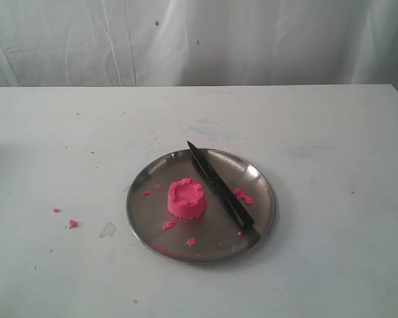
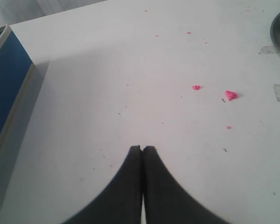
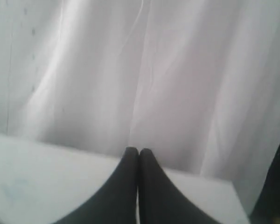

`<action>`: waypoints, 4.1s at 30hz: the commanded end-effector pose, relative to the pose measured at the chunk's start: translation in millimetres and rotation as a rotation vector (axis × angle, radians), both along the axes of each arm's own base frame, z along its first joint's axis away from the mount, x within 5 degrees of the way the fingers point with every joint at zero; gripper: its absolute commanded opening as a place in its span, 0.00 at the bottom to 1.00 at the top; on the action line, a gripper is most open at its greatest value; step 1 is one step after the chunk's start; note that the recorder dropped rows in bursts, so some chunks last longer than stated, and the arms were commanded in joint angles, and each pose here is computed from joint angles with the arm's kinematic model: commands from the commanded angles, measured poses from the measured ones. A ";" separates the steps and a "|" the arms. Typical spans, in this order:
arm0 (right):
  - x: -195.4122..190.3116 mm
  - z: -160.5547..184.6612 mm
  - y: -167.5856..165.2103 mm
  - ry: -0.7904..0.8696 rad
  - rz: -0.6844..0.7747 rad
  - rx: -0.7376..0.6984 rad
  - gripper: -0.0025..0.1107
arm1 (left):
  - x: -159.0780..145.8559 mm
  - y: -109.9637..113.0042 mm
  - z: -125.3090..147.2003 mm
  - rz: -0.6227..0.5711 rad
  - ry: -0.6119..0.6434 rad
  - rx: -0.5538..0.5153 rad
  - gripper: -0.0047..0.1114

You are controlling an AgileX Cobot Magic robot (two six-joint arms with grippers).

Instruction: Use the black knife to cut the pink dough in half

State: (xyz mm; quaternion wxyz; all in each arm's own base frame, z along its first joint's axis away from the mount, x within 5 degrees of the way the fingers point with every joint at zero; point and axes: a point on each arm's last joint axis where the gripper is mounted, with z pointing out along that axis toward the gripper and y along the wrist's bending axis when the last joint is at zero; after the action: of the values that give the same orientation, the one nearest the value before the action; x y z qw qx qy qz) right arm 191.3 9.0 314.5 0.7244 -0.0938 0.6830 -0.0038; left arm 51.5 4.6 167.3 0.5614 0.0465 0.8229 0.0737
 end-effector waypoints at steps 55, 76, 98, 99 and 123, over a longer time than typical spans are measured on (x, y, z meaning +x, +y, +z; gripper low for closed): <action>141.4 -158.9 173.6 1.312 0.348 -0.371 0.46 | 0.0 -0.6 -1.0 -0.004 -0.005 -0.011 0.04; 142.6 -182.1 174.0 1.370 0.341 -0.393 0.17 | 0.0 -0.6 -1.0 -0.004 -0.005 -0.011 0.04; 89.9 -34.9 126.0 1.195 0.225 -0.534 0.02 | 0.0 -0.6 -1.0 -0.004 -0.005 -0.011 0.04; 86.5 -37.2 125.3 1.207 0.230 -0.526 0.02 | 0.0 -0.6 -1.0 -0.004 -0.005 -0.011 0.04; 54.0 -124.8 127.6 1.389 0.290 -0.319 0.02 | 0.0 -0.6 -1.0 -0.004 -0.005 -0.011 0.04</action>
State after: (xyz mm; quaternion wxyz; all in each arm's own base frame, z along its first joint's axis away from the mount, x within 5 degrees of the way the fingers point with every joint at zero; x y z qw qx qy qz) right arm 246.0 136.0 190.9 0.0934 -0.2630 0.9591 0.0480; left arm 51.6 4.6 167.4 0.5620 0.0465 0.8225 0.0738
